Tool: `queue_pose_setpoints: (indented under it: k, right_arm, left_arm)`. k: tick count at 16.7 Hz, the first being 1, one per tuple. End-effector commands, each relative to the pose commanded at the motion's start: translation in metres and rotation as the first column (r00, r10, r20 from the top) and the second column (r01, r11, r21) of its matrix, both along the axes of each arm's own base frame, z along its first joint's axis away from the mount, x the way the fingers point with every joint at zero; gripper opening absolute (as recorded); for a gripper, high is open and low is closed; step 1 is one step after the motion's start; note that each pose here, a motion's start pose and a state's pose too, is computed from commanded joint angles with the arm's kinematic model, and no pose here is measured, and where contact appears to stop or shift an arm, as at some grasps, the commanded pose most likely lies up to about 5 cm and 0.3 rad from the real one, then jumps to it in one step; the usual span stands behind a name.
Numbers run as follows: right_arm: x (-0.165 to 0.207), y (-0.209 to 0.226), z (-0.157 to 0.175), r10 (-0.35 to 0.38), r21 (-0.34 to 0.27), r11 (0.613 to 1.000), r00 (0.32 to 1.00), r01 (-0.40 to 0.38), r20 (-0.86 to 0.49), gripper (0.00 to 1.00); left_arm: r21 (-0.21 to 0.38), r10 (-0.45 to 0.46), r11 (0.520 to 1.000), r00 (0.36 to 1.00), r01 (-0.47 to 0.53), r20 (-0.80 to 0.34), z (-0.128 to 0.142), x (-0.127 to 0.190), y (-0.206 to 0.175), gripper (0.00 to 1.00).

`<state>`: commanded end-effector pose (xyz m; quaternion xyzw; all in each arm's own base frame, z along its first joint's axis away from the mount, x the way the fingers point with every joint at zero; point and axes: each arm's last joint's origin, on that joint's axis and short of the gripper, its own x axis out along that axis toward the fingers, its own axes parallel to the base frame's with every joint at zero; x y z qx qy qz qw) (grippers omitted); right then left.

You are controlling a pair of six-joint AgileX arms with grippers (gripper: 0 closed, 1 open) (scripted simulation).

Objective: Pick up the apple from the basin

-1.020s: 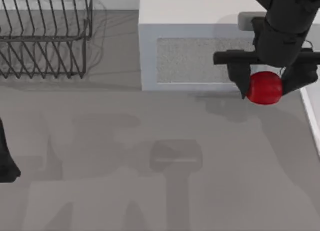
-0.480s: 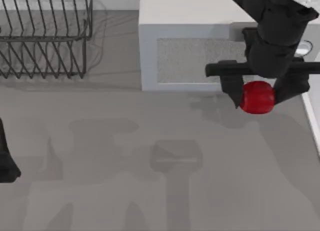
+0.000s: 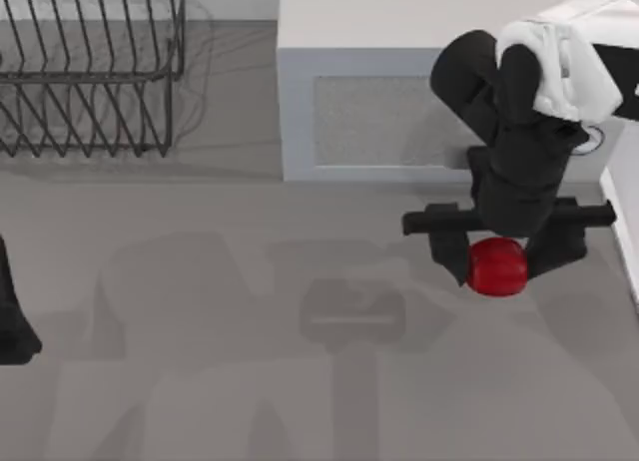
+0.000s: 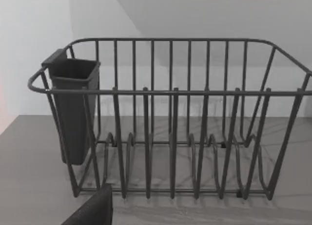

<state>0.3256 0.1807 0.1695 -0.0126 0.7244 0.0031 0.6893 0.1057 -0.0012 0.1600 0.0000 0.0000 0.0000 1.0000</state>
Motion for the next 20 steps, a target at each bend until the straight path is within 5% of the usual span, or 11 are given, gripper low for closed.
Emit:
queue_pose_setpoints:
  k: [7,20]
  right_arm:
    - [0.0079,-0.0046,-0.0095,-0.032,0.014,0.999,0.998,0.032,0.049,0.00]
    - [0.0079,-0.0046,-0.0095,-0.032,0.014,0.999,0.998,0.032,0.049,0.98]
  left_arm:
    - [0.000,0.000,1.000,1.000,0.000,0.000,0.0000,0.0000,0.0000,1.00]
    - [0.000,0.000,1.000,1.000,0.000,0.000,0.0000,0.0000,0.0000,1.00]
